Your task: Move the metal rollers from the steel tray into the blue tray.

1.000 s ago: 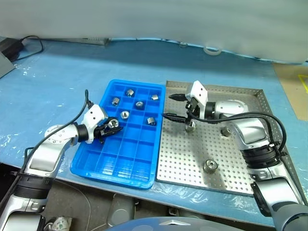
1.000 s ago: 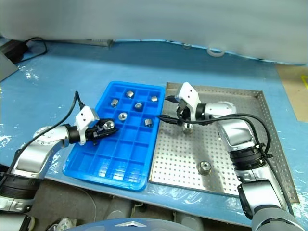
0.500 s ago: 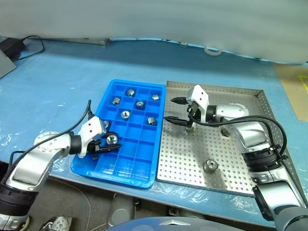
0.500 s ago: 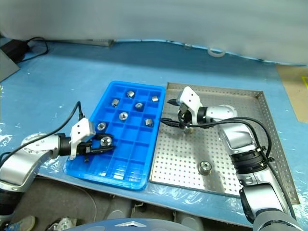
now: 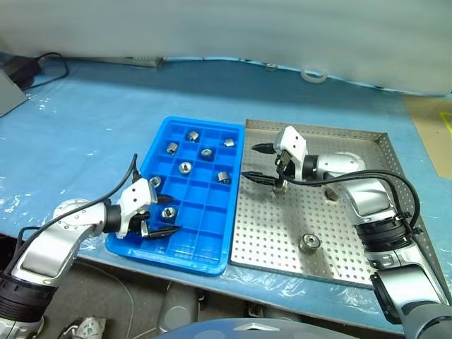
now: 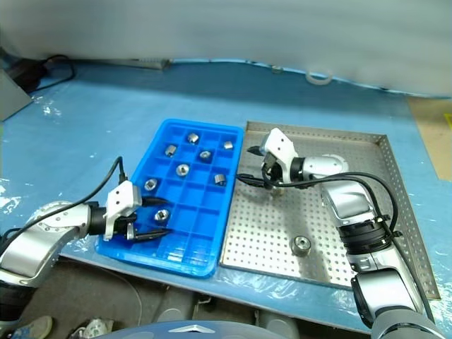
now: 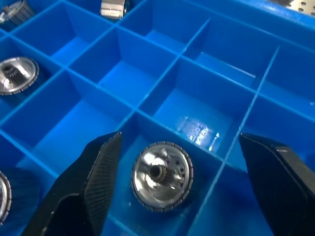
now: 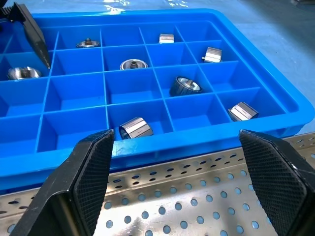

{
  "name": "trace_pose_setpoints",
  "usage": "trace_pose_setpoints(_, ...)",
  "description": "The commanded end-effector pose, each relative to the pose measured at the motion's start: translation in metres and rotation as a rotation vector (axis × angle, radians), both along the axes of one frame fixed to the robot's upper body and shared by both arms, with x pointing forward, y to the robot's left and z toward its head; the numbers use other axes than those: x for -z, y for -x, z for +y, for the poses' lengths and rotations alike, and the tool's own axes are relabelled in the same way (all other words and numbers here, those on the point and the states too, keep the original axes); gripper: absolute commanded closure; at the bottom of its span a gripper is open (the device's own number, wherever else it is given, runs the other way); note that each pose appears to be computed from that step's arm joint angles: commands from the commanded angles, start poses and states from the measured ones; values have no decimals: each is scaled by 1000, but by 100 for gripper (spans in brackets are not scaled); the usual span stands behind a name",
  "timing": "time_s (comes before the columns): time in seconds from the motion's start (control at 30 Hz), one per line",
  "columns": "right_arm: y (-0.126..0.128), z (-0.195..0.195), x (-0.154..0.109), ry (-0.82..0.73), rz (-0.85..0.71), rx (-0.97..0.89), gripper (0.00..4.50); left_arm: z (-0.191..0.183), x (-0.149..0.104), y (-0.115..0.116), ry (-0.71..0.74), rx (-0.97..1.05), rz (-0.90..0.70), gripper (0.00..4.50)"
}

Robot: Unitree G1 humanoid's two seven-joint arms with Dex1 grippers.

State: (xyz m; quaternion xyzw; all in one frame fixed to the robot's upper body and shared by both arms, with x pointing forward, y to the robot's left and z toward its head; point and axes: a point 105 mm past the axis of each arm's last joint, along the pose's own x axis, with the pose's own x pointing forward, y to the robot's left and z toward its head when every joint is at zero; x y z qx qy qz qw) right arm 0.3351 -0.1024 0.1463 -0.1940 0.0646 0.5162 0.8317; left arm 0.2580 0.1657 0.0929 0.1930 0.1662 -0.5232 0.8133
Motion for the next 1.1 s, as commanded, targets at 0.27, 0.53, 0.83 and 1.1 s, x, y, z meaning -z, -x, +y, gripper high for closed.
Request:
trace_pose_setpoints(0.27, 2, -18, -15, -14, -50, 58, 23, -23, -84, -41, 221, 27, -192, 59)
trace_pose_setpoints(0.53, 10, -43, -23, -10, -82, 184, 23, -71, -73, -77, 252, 137, -201, 59)
trace_pose_setpoints(0.83, 29, -74, -25, -9, -99, 364, 23, -159, -50, -101, 314, 293, -115, 59)
trace_pose_setpoints(1.1, 51, -84, -21, 2, -99, 466, 23, -195, -28, -113, 244, 300, -65, 59)
